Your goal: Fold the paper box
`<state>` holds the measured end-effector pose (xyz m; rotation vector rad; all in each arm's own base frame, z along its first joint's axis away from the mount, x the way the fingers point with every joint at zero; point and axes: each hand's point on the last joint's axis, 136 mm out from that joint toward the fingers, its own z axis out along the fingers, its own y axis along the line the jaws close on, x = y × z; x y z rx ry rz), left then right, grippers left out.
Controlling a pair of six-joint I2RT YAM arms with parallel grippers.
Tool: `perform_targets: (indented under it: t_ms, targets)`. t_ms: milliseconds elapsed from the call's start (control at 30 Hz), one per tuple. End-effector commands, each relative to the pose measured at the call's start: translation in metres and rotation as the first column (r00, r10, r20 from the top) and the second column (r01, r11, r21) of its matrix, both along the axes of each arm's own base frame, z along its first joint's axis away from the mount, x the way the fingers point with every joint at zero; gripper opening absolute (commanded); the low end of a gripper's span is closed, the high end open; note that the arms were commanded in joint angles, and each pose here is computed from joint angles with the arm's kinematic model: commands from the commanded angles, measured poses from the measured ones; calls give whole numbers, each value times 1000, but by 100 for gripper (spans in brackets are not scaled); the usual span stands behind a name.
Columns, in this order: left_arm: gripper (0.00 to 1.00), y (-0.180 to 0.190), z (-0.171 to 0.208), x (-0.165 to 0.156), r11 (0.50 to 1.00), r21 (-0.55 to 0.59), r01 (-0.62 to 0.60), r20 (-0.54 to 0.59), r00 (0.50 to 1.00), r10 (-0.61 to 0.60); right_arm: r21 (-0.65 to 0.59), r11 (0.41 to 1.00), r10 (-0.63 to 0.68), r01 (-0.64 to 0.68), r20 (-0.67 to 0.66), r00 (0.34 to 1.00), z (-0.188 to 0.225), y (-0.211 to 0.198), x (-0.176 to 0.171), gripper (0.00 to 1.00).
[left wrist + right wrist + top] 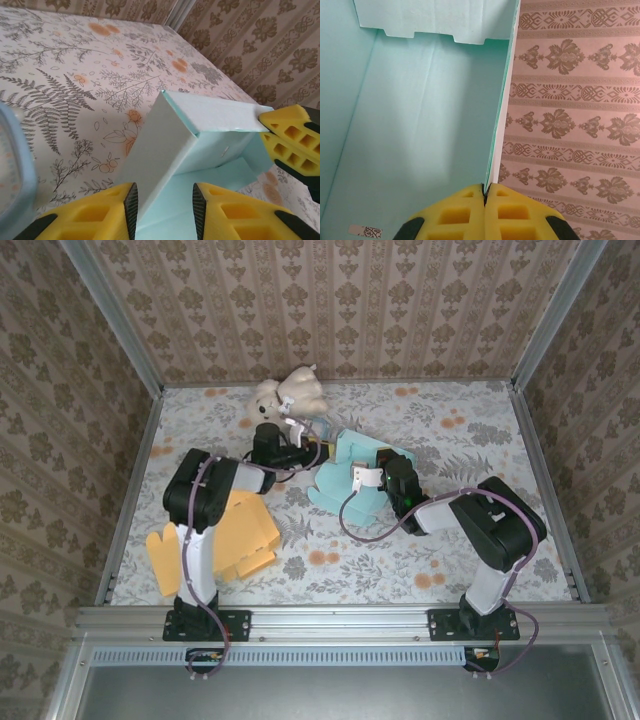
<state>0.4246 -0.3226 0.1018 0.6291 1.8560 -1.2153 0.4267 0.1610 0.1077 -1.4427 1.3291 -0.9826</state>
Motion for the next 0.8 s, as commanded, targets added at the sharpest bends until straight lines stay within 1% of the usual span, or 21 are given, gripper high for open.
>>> perform_targets:
  t_ms: [0,67,133,200,300,433,533,633,700,767]
  targets:
    - [37,-24,-18,-5,995,92,31,-8,1000,-30,-62,995,63,-81,-253,965,-69,4,-30,0]
    - [37,-29,-28,3,984,176,-11,3,1000,11,-60,995,66,-83,-252,965,-68,5,-29,0]
    - [37,-33,-35,7,974,227,-19,1,1000,19,-61,995,65,-83,-255,965,-69,5,-30,0]
    - [35,-38,-36,6,971,237,-10,-4,1000,11,-59,995,67,-85,-260,963,-70,5,-30,0]
    - [30,-39,-40,9,961,274,-47,-4,999,50,-55,995,71,-89,-260,963,-70,6,-31,0]
    - [25,-48,-44,6,942,325,-83,42,996,74,-43,995,77,-91,-256,964,-67,8,-31,0]
    - [20,-55,-41,5,932,334,-138,94,989,112,-22,995,89,-99,-267,960,-65,12,-33,0]
    - [17,-58,-39,8,920,327,-215,121,975,185,-16,995,90,-98,-273,958,-65,13,-35,0]
    - [9,-57,-40,12,898,338,-282,141,958,248,-13,996,85,-91,-270,959,-64,12,-34,0]
    - [3,-53,-40,13,868,348,-354,174,934,311,-5,996,82,-86,-269,960,-63,12,-34,0]
